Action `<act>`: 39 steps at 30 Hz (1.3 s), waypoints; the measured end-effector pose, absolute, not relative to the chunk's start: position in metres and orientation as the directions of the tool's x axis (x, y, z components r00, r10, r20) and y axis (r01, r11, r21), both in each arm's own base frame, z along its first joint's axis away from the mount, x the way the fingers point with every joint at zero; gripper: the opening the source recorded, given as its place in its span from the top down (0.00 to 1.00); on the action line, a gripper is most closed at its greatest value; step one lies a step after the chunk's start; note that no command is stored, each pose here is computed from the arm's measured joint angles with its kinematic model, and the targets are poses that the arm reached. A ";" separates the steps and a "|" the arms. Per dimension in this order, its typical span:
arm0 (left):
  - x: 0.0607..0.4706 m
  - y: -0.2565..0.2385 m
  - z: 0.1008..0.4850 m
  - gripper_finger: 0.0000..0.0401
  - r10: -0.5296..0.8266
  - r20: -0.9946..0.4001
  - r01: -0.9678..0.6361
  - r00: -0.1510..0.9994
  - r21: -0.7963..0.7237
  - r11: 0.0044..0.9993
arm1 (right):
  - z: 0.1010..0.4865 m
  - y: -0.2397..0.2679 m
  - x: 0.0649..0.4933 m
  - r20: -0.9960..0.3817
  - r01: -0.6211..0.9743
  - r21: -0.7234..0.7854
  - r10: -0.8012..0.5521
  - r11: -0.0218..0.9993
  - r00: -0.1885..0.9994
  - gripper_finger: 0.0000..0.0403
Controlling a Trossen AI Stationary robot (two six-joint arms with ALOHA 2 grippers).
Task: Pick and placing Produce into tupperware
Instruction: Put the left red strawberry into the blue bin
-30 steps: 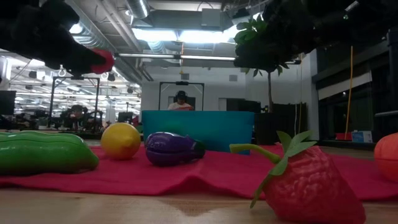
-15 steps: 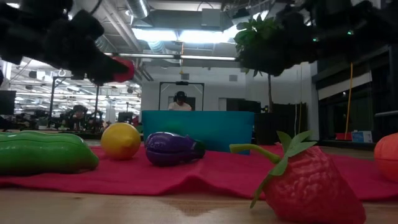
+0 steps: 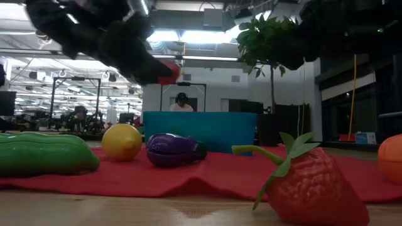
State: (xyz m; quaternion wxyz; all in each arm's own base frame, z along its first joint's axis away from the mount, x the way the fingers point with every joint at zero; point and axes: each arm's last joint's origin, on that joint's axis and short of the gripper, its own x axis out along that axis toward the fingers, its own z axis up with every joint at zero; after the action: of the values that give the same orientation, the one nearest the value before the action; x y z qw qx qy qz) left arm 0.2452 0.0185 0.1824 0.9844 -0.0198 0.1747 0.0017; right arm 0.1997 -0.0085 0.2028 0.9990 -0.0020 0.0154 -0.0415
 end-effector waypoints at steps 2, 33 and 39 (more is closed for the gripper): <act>0.259 0.021 0.181 0.58 -0.038 -0.361 0.025 0.932 -0.039 0.999 | 0.203 -0.008 0.197 -0.041 0.079 -0.005 -0.079 0.997 0.996 0.34; 0.362 0.004 0.200 0.58 -0.138 -0.649 0.184 0.749 0.004 0.983 | 0.197 0.007 0.190 -0.132 0.009 0.043 -0.003 0.999 0.991 0.34; 0.363 0.005 0.204 0.58 -0.125 -0.666 0.175 0.736 0.008 0.985 | 0.197 0.007 0.190 -0.132 0.009 0.044 -0.003 0.999 0.991 0.34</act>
State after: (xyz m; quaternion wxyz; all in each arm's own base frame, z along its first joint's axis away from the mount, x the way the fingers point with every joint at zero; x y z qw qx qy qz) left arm 0.3632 0.0048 0.2042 0.9309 0.0348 0.3544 -0.0806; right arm 0.1904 0.0072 0.1970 0.9975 0.0223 0.0663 -0.0029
